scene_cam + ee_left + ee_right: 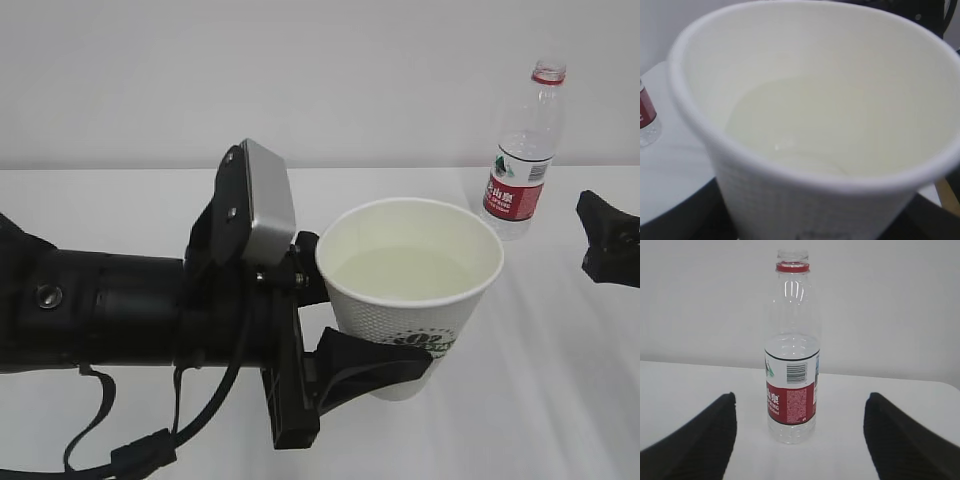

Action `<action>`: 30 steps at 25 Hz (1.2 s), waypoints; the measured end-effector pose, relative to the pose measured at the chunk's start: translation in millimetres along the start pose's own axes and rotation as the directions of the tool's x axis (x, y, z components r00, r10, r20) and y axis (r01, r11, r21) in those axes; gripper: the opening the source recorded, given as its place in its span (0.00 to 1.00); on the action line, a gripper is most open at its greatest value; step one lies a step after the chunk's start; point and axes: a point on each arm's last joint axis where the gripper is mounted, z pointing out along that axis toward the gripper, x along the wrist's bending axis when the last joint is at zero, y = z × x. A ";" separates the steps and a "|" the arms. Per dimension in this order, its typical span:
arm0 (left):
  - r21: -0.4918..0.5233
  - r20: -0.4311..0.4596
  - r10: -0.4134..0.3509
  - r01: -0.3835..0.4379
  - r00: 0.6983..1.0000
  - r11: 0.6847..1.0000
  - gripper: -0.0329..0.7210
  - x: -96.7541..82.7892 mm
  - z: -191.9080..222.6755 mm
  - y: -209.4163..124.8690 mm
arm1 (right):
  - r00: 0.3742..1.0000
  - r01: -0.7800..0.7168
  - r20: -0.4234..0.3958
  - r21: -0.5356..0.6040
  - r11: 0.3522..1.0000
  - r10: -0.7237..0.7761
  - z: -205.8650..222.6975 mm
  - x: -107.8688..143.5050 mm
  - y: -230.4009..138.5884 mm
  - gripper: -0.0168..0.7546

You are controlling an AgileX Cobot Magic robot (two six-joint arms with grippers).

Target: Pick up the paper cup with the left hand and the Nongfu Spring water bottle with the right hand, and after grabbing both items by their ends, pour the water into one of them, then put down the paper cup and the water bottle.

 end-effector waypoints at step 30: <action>-0.058 -0.388 -0.089 0.073 0.917 0.996 0.71 83.6 -56.6 -10.5 | 1.000 0.001 -0.001 -0.002 1.000 -0.001 -0.1 0.1 0.5 0.79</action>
